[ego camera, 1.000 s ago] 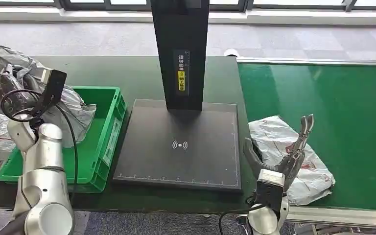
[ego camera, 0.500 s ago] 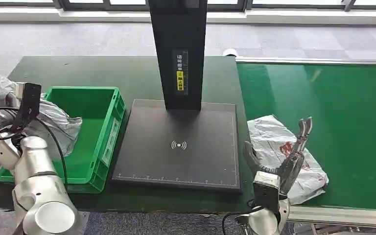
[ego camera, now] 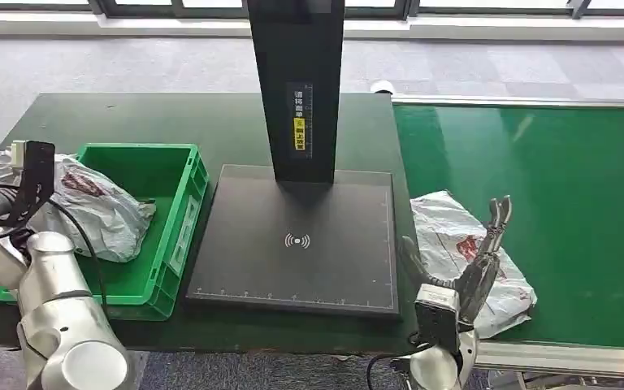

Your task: Moved the parcel from conveyor to table for the left to box.

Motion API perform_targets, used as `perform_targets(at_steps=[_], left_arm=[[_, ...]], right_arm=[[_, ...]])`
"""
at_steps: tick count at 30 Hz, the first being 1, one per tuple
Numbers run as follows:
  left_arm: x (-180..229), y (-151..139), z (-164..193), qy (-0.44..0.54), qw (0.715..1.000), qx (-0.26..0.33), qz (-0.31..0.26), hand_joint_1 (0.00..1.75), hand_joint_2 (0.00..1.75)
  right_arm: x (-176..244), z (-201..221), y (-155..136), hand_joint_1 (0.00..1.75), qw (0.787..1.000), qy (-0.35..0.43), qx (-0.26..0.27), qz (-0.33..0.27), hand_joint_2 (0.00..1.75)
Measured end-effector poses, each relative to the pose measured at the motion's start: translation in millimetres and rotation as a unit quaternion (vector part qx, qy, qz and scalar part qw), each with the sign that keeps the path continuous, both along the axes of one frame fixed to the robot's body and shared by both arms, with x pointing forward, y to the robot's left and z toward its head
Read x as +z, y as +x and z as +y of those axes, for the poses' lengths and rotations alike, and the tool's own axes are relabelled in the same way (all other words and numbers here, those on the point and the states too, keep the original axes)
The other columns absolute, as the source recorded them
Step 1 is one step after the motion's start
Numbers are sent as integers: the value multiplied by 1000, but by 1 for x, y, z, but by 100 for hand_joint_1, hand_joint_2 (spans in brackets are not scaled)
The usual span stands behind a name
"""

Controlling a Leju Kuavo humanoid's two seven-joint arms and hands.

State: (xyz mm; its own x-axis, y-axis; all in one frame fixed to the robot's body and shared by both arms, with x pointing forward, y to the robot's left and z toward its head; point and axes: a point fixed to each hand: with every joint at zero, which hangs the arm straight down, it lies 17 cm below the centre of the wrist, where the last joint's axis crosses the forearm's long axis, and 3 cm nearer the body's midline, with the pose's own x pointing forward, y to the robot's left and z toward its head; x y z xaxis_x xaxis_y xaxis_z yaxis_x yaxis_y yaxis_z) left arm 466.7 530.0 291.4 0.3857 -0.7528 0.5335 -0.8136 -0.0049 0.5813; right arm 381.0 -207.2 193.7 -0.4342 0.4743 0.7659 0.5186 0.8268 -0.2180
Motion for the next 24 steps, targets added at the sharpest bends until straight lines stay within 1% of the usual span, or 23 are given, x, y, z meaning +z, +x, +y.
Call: perform_targets(at_steps=[2,4,8,14,24], left_arm=[[3,-1,-4,12,1000,-7,-3,0,175],[10,-6,-11,25,999,-18,-21,0,175],[31,-10,-41,74,994,-61,-58,0,175],[38,-14,-50,77,993,-63,-71,0,175],[39,-16,-53,74,993,-61,-75,0,175]], right_arm=[[0,0,0,0,1000,-1,0,1,175],[-1,2,0,0,1000,-6,2,1,175],[-2,5,0,0,1000,-13,4,3,175],[-4,6,1,0,1000,-14,5,5,175],[-6,6,1,0,1000,-15,6,8,175]])
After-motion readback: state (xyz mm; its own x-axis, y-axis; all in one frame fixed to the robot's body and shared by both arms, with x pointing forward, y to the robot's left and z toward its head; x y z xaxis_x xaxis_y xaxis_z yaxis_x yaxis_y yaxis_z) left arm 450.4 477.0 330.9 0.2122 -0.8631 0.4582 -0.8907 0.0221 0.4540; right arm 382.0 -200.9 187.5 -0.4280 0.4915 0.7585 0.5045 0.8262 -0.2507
